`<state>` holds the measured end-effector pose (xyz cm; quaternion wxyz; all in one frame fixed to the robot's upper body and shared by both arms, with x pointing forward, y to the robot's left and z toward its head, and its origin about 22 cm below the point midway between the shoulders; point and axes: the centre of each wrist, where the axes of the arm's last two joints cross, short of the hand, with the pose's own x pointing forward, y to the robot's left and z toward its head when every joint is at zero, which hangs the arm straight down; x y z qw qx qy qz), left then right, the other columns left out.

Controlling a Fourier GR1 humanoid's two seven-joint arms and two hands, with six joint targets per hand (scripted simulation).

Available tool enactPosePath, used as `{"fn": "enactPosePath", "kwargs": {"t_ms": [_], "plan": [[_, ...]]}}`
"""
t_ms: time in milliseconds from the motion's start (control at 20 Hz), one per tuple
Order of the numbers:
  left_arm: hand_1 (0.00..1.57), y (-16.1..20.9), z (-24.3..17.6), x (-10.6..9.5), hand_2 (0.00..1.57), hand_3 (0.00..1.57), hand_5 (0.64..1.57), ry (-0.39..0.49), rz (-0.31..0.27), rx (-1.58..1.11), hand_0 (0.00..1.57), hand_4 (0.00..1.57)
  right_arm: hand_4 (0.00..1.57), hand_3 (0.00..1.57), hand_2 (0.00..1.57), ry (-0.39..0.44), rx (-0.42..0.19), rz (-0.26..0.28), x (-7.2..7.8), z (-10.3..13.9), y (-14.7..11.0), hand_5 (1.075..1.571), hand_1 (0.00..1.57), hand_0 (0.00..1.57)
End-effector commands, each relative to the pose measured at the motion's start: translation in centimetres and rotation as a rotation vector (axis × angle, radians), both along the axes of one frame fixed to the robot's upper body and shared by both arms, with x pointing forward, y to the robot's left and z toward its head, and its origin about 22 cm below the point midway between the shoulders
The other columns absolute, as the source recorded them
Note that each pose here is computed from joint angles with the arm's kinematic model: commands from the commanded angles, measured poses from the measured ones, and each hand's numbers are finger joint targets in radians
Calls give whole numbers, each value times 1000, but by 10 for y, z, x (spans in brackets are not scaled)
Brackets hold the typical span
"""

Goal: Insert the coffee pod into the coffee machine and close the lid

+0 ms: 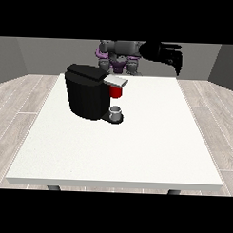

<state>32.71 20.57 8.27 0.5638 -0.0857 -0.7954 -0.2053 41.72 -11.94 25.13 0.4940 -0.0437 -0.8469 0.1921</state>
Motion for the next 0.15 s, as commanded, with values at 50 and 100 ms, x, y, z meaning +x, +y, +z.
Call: {"fn": "enactPosePath", "kwargs": {"t_ms": [50, 100], "plan": [[0, 42, -33, -15, 0, 0, 1571, 104, 106, -31, 0, 266, 263, 0, 0, 87, 36, 127, -14, -56, 28, 1571, 0, 0], [0, 26, -48, -23, 0, 0, 1571, 118, 96, -18, 0, 266, 259, 0, 0, 67, 31, 128, -21, -75, 38, 1571, 0, 0]]}}
